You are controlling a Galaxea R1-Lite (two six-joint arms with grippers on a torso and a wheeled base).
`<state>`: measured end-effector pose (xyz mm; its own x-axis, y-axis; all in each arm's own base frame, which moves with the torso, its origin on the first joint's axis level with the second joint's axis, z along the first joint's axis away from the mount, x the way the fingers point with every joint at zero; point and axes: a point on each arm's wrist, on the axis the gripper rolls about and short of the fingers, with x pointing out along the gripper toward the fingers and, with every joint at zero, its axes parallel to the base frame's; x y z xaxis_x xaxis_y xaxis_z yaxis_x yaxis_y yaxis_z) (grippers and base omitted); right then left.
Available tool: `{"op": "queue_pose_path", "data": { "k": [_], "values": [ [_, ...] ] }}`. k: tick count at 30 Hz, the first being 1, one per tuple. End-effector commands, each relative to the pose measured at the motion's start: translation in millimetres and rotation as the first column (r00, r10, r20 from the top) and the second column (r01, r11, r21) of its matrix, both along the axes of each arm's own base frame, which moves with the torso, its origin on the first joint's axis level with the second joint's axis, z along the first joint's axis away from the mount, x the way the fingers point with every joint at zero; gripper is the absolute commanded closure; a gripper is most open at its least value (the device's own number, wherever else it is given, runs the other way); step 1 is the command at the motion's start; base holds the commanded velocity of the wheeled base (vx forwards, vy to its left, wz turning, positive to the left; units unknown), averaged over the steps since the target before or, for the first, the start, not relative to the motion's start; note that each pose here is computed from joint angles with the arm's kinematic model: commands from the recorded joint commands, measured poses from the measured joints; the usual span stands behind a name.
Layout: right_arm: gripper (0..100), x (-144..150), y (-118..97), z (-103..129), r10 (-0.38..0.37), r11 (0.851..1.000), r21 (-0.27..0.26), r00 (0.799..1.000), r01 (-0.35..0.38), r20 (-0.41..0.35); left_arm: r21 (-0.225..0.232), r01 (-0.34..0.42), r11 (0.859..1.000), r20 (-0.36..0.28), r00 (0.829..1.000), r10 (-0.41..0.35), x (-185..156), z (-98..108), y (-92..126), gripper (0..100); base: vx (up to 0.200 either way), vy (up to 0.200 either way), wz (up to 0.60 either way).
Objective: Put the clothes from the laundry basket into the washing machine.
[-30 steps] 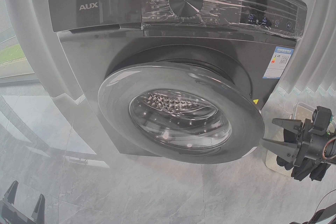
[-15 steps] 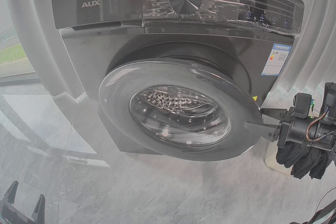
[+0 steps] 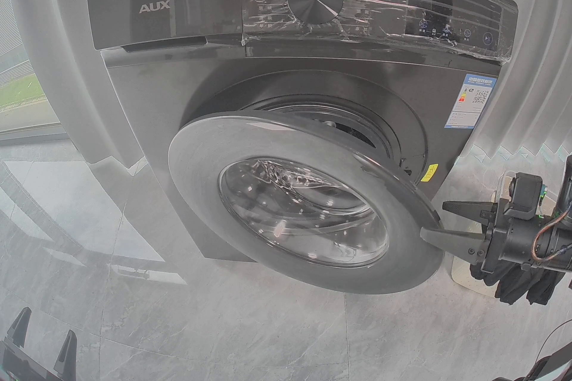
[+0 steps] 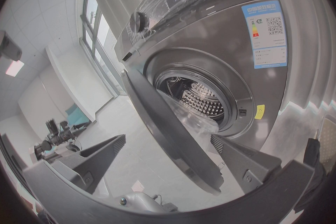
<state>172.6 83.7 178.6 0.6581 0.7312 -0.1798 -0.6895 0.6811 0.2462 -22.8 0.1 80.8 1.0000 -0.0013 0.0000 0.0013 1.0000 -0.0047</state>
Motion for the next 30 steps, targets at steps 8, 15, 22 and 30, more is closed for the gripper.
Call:
{"op": "queue_pose_path", "data": {
  "k": [8, 15, 22, 30],
  "values": [
    [0, -4, 2, 3, 0.012, 0.999, 0.034, 1.0, -0.011, -0.02, -0.001, -0.001, 1.0, -0.002, 1.0, 0.001, 0, -5, 0, 0, 0.0, 0.0, 0.0],
    [0, -5, 24, -15, 0.114, 0.994, 0.007, 0.988, -0.113, -0.103, -0.001, -0.001, 1.0, -0.003, 1.0, 0.001, 0, -5, 0, 0, 0.0, 0.0, 0.0],
    [0, -24, 25, -6, 0.193, 0.979, 0.079, 0.975, -0.185, -0.105, -0.001, -0.001, 1.0, -0.002, 1.0, 0.001, 0, -5, 0, 0, 0.0, 0.0, 0.0],
    [0, -27, 11, 10, 0.138, 0.983, 0.133, 0.989, -0.13, -0.057, -0.001, 0.0, 1.0, -0.003, 1.0, 0.0, 0, -5, 0, 0, 0.0, 0.0, 0.0]
  ]
}}
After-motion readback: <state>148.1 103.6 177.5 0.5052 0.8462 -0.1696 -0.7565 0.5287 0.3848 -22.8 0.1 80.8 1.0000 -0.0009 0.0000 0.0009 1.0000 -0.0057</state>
